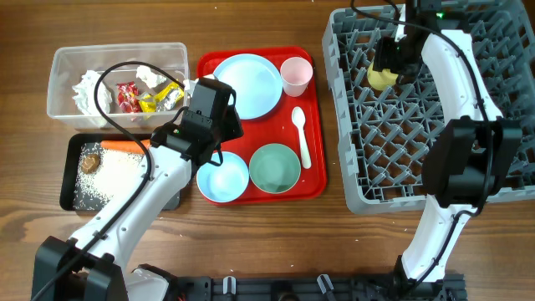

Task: Sort waste into correct bins and load items into the dishwasher rack
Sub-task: 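Carry the yellow cup right and place it upside down in the rack, then move the left gripper to the pink cup and grasp it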

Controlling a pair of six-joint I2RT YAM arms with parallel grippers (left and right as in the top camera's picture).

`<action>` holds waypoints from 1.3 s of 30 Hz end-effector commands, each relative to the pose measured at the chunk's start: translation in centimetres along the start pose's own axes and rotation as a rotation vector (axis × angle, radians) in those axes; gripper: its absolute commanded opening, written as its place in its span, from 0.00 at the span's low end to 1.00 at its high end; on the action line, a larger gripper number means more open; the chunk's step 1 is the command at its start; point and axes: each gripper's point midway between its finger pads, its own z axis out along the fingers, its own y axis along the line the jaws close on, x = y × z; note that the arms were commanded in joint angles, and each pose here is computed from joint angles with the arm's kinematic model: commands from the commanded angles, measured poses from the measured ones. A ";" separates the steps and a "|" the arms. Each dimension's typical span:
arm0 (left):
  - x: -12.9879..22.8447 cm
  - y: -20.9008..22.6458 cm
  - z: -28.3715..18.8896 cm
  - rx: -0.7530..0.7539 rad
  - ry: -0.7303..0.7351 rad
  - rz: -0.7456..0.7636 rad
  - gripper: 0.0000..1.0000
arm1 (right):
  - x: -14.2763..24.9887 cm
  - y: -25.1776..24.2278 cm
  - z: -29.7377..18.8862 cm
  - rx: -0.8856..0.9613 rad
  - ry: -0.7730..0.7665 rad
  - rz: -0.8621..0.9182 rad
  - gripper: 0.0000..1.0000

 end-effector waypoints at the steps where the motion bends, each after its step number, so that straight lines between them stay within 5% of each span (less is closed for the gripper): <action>1: -0.6 0.0 -0.6 -0.001 -0.031 0.014 0.22 | 0.4 -0.5 1.1 0.020 0.015 -0.016 0.49; 3: -0.7 -0.1 -0.6 0.001 -0.035 0.014 0.22 | 0.4 -0.5 0.9 0.020 0.014 -0.028 0.66; 10: -3.1 -1.7 -2.0 0.040 -0.091 0.057 0.29 | -1.1 0.8 -2.0 -0.049 -0.023 -0.028 0.95; 20: -7.8 -7.3 -4.4 0.250 -0.201 0.053 0.24 | -0.6 3.8 -10.5 -0.238 -0.101 -0.038 0.96; 29: -8.4 -12.9 3.4 0.461 -0.221 0.050 0.49 | 2.1 5.1 -12.6 -0.328 -0.026 -0.038 0.96; 39: -6.4 -15.0 9.6 0.494 -0.238 -0.019 0.47 | 3.2 4.6 -12.4 -0.303 0.023 -0.029 0.96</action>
